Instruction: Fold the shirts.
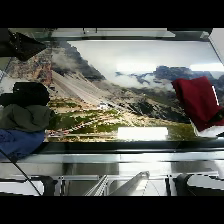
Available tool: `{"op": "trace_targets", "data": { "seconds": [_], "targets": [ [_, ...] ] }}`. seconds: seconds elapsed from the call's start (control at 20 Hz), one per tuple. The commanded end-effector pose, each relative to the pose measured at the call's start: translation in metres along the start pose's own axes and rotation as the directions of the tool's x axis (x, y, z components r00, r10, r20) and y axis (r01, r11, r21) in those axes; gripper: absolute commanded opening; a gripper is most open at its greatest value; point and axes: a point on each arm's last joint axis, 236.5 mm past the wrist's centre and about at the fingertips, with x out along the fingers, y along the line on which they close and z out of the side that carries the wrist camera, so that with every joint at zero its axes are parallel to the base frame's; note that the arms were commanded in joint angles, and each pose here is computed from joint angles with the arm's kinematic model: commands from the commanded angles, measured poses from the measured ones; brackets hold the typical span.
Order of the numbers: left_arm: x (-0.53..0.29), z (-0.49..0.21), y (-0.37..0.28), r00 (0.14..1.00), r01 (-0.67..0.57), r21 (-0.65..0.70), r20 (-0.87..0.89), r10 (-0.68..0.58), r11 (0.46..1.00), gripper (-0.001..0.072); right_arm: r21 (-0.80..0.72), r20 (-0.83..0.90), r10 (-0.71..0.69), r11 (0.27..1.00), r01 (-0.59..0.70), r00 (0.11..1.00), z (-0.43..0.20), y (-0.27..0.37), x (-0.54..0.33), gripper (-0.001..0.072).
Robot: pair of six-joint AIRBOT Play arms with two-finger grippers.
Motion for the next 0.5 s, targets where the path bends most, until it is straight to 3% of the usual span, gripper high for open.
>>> {"op": "trace_targets", "data": {
  "seconds": [0.0,0.45],
  "targets": [
    [0.0,-0.005,-0.002,1.0,0.008,0.0,-0.019,-0.008,1.0,0.0008,0.039,-0.056,0.034,0.999,-0.032,0.998,-0.013,0.008,0.001,0.0703],
    [0.0,-0.009,-0.003,0.999,0.015,0.0,-0.036,-0.015,1.0,0.0008,-0.018,0.051,0.047,0.999,-0.046,0.998,0.013,0.013,0.003,0.0703]
  ]
}}
